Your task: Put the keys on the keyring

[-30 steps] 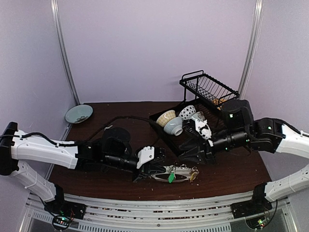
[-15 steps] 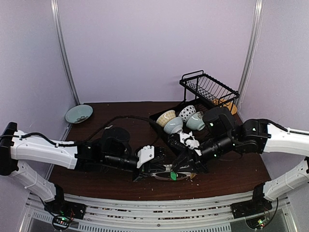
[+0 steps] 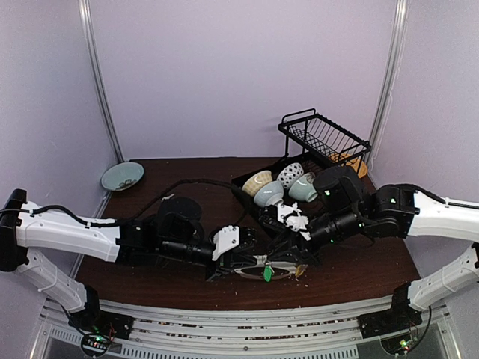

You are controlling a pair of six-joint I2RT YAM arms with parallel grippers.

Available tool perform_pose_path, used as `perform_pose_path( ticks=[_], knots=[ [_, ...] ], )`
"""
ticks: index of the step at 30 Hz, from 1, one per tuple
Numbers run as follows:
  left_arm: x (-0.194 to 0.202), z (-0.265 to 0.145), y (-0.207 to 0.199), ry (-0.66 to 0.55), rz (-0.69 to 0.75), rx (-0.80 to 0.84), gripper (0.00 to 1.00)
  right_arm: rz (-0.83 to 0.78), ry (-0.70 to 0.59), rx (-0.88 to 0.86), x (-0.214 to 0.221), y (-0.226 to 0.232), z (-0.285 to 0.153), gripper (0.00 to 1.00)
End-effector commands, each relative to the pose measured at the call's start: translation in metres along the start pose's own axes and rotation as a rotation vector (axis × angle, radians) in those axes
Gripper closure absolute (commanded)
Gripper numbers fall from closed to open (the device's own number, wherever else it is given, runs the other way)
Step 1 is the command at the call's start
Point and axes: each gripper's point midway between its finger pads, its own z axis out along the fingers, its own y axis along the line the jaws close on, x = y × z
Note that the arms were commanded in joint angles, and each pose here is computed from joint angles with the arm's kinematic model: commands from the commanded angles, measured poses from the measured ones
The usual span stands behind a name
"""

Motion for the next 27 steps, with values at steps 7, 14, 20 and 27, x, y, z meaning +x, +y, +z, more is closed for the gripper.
perform_pose_path(
  ticks=[7, 14, 20, 27],
  knots=[
    [-0.032, -0.009, 0.002, -0.109, 0.035, -0.015, 1.0, -0.062, 0.006, 0.036, 0.002, -0.005, 0.001, 0.8],
    [-0.032, -0.008, 0.002, -0.112, 0.034, -0.015, 1.0, -0.069, 0.022, -0.012, 0.008, 0.002, 0.006, 0.77],
    [-0.033, -0.01, 0.002, -0.114, 0.036, -0.018, 1.0, -0.083, 0.028, 0.019, 0.011, -0.002, 0.005, 0.85],
    [-0.036, -0.011, 0.002, -0.124, 0.035, -0.016, 1.0, -0.082, 0.048, 0.013, 0.015, -0.002, 0.01, 0.84]
  ],
)
